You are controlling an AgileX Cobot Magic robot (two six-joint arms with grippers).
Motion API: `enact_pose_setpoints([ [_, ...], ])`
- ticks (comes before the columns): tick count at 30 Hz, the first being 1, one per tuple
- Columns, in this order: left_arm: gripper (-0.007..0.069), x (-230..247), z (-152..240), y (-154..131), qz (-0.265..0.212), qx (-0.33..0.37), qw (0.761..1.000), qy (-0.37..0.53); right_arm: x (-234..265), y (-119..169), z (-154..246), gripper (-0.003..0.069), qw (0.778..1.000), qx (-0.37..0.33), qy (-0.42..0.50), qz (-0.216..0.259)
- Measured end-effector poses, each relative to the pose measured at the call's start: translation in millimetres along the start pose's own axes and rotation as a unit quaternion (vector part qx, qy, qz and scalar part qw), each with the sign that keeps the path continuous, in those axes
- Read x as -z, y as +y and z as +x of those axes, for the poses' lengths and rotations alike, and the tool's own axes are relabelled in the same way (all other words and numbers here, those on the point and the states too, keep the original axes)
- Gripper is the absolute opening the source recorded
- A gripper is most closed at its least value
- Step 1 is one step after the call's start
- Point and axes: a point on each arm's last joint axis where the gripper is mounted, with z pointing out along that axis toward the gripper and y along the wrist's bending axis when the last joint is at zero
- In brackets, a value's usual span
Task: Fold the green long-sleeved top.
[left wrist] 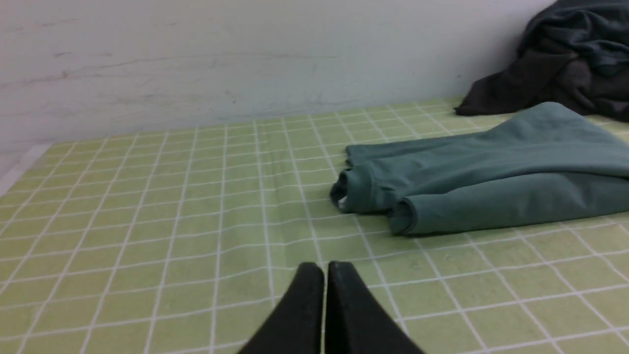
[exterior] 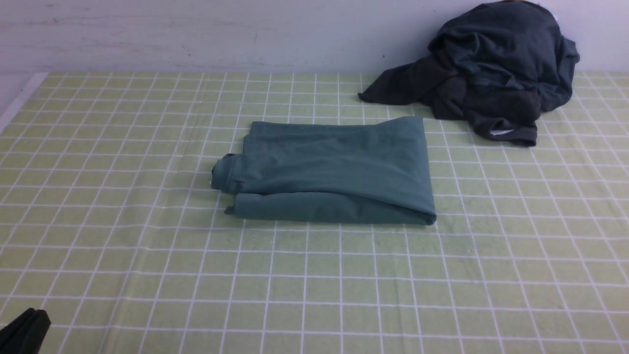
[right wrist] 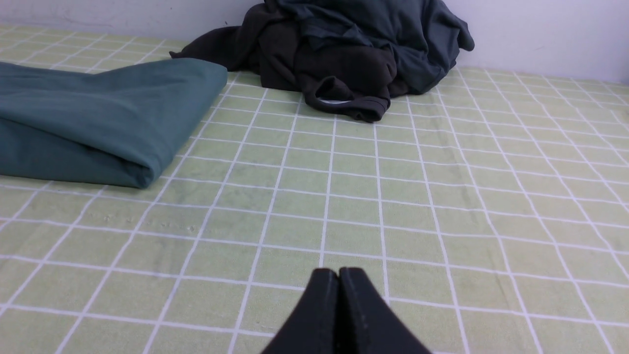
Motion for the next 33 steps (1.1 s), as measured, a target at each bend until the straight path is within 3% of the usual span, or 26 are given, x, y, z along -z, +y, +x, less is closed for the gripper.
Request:
enact_pose_setpoints([
  [8,0.0000,3,20,5,-0.045,0.028,0.992,0.111,0,0,0,-0.0014,1.000,0.000,0.000,0.000],
  [33,0.0000,3,21,3,-0.035,-0.007,0.991,0.126,0,0,0,-0.0014,1.000,0.000,0.000,0.000],
])
